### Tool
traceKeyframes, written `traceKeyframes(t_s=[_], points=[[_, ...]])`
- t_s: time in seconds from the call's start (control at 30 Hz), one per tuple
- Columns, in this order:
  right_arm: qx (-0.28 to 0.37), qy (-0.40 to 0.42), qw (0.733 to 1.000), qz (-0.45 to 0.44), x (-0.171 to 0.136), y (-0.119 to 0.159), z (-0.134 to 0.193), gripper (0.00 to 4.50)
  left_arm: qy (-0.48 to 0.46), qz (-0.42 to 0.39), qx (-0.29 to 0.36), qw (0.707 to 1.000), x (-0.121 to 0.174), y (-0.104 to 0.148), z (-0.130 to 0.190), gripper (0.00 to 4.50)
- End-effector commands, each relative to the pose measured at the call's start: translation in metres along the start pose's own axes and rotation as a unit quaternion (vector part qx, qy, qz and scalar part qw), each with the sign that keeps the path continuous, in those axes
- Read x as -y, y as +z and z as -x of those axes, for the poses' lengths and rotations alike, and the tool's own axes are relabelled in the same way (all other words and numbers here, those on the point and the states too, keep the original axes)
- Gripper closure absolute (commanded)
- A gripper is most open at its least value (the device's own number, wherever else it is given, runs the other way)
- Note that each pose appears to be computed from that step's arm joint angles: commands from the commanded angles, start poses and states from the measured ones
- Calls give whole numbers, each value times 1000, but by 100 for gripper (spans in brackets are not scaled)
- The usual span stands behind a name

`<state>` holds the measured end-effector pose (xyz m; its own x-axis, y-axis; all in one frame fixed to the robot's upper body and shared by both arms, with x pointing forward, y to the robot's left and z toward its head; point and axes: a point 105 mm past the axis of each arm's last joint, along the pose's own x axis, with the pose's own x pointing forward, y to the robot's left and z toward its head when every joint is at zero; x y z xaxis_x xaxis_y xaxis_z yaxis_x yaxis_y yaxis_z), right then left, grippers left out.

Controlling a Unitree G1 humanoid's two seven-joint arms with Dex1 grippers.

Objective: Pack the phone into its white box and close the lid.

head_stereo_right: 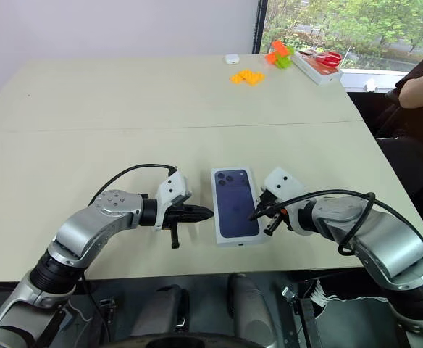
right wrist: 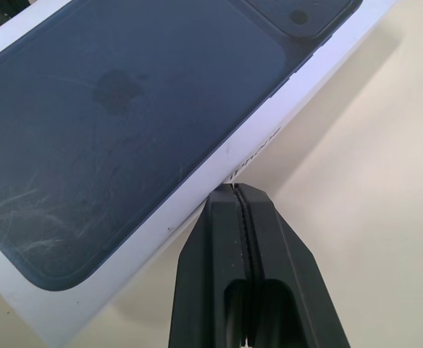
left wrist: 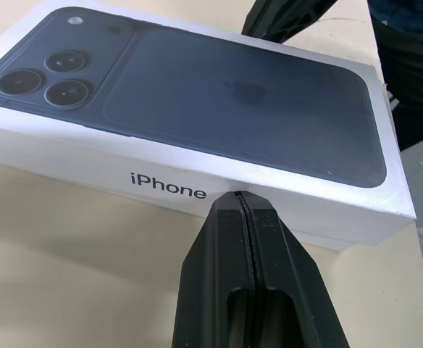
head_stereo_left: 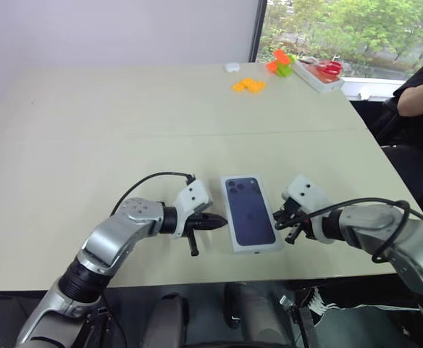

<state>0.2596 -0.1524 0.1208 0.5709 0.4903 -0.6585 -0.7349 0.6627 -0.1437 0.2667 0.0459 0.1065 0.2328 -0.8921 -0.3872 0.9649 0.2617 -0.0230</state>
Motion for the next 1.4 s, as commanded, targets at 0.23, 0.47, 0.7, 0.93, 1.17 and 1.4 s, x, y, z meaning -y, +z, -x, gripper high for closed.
traceKeyframes(t_s=[0.23,0.47,0.7,0.93,1.17,1.4], points=[[32,-12,998,47,11,12,24,449,-3,-2,52,999,-4,24,23,450],[70,70,993,72,-16,14,43,449,48,23,124,991,-31,59,24,450],[52,123,989,69,-47,1,28,449,79,-14,67,994,-41,51,-11,450],[-19,101,994,33,-44,-30,8,449,85,-35,-33,995,-44,17,-27,450],[-30,92,995,23,-42,-36,5,449,80,-26,-48,995,-41,6,-29,450],[91,30,995,34,-17,7,16,449,109,-10,85,990,-49,41,-7,450]])
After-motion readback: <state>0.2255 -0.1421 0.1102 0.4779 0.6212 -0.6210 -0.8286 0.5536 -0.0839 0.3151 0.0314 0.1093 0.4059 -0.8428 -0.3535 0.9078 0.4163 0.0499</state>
